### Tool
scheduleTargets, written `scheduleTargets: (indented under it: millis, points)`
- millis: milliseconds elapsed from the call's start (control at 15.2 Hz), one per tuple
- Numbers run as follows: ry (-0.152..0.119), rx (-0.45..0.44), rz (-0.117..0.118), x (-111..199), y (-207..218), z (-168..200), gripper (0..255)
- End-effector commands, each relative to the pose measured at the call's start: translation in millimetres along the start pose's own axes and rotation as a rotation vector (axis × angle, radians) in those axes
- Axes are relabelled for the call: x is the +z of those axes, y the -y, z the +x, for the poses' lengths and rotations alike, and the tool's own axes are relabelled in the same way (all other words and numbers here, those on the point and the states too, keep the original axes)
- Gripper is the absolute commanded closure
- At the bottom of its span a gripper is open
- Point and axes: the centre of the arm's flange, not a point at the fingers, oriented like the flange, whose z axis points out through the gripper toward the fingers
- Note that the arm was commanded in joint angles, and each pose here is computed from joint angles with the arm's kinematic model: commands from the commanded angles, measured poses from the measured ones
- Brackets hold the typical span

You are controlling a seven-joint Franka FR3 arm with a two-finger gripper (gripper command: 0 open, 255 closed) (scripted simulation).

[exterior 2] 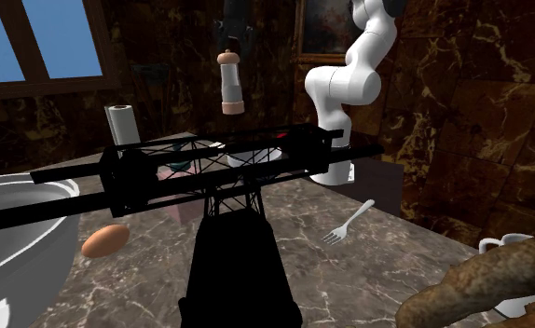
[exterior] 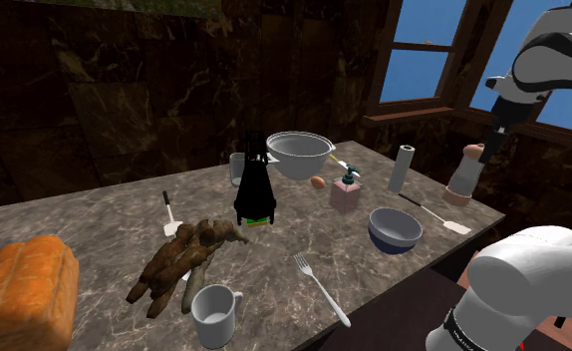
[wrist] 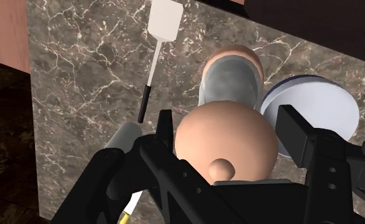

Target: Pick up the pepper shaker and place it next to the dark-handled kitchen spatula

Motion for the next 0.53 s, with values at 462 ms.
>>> scheduleTargets:
  millis: [462]
  points:
    - [0.000, 0.000, 0.000, 46.7, 8.3, -1.3, 255]
